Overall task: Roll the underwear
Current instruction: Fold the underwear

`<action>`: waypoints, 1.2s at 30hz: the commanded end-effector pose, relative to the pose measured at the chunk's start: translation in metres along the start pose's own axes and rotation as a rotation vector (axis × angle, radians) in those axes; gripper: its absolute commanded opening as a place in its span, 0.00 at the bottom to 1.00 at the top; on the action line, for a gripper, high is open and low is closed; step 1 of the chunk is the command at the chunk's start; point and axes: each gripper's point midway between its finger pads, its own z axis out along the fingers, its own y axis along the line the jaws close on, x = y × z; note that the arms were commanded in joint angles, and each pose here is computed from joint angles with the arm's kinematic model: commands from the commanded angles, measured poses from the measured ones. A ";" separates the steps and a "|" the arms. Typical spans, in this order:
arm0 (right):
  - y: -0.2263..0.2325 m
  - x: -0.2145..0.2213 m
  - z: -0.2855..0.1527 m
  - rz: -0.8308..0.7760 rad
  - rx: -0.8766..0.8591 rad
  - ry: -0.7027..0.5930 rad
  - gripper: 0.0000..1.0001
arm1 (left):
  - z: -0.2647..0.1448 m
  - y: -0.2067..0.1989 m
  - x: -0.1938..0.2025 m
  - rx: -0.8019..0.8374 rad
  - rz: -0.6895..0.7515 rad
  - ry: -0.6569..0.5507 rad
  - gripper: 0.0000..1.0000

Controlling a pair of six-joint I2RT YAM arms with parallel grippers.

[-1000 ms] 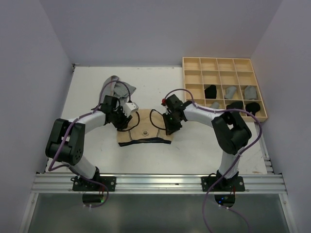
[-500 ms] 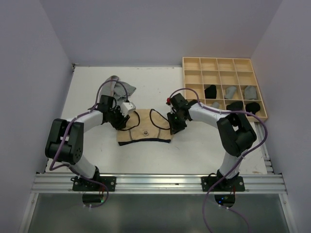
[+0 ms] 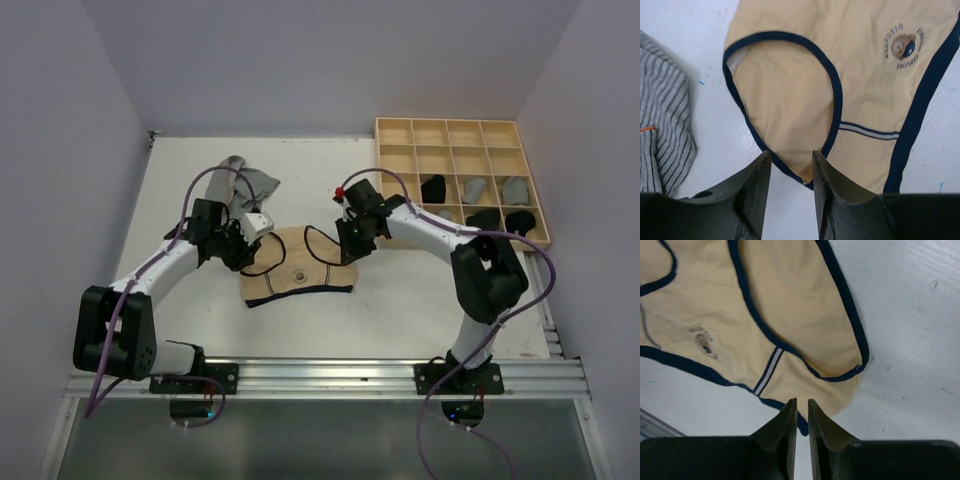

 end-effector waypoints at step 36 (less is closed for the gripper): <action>0.031 -0.062 0.038 -0.035 -0.045 -0.014 0.25 | -0.001 -0.072 -0.013 0.102 0.365 0.039 0.51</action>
